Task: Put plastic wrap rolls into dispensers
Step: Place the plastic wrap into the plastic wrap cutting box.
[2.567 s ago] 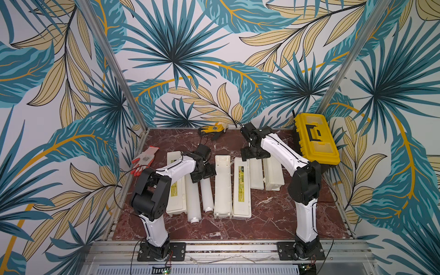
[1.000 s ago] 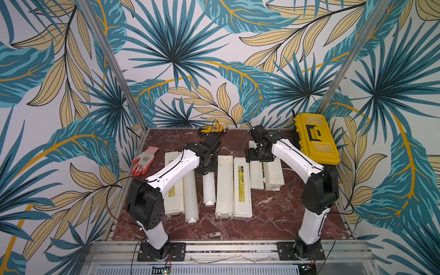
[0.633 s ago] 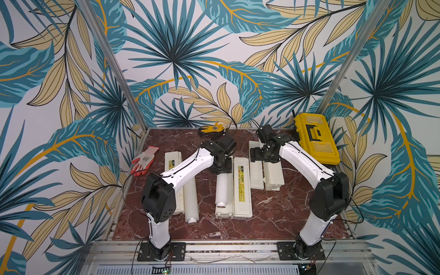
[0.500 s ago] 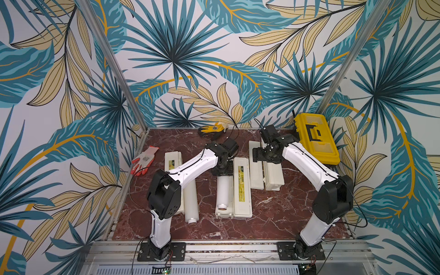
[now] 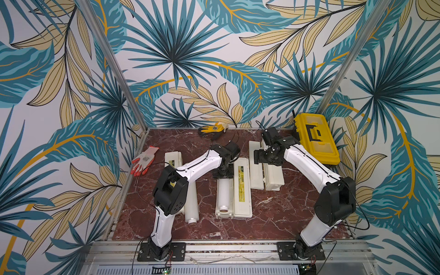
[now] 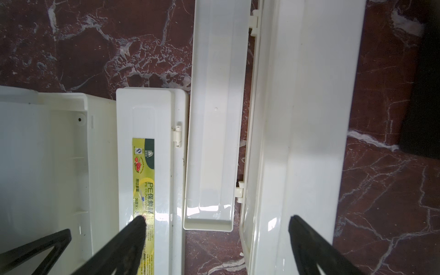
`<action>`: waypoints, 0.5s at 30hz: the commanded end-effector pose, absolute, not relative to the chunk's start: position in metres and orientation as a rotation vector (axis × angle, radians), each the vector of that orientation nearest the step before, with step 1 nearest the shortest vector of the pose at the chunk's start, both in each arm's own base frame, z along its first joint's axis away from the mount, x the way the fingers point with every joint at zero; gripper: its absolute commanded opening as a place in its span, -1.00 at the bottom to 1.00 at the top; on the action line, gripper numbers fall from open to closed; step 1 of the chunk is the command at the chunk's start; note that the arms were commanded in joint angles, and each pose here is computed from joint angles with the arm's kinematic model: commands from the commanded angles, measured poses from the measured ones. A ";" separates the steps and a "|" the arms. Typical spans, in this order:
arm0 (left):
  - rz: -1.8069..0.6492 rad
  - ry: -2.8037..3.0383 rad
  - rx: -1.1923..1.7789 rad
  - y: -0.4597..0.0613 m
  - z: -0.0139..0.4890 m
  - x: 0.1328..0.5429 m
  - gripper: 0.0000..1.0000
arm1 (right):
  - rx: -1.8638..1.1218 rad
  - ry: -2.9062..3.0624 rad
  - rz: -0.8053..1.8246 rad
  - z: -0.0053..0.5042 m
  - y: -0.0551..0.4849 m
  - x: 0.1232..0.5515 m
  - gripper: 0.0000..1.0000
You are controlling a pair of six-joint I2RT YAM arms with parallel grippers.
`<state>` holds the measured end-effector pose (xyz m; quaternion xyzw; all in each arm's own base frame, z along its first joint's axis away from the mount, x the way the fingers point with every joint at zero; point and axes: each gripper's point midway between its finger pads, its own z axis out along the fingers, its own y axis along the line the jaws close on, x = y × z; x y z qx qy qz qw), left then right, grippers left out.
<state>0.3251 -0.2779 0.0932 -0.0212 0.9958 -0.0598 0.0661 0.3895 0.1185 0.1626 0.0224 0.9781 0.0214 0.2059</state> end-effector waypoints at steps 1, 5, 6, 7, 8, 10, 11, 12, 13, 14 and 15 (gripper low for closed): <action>-0.253 2.955 -0.070 -0.293 0.107 0.337 -0.64 | 0.059 2.717 0.076 0.164 0.117 0.387 0.88; -0.249 2.978 -0.073 -0.294 0.096 0.335 -0.64 | 0.057 2.723 0.083 0.162 0.118 0.386 0.88; -0.243 2.982 -0.074 -0.294 0.093 0.335 -0.65 | 0.058 2.724 0.083 0.162 0.118 0.386 0.88; -0.239 2.986 -0.074 -0.293 0.090 0.334 -0.65 | 0.058 2.724 0.082 0.161 0.118 0.386 0.88; -0.238 2.987 -0.076 -0.293 0.088 0.334 -0.65 | 0.058 2.723 0.086 0.162 0.118 0.386 0.88; -0.237 2.991 -0.077 -0.293 0.083 0.333 -0.65 | 0.059 2.727 0.093 0.161 0.119 0.385 0.88; -0.234 2.992 -0.079 -0.293 0.080 0.334 -0.65 | 0.059 2.728 0.098 0.160 0.120 0.385 0.88; -0.230 2.992 -0.080 -0.293 0.079 0.334 -0.65 | 0.060 2.729 0.102 0.160 0.120 0.385 0.88; -0.224 2.993 -0.081 -0.293 0.076 0.335 -0.65 | 0.062 2.727 0.111 0.161 0.121 0.385 0.88; -0.224 2.993 -0.084 -0.293 0.074 0.336 -0.65 | 0.063 2.729 0.114 0.161 0.121 0.385 0.88; -0.220 2.992 -0.082 -0.293 0.072 0.336 -0.65 | 0.064 2.729 0.115 0.161 0.121 0.385 0.88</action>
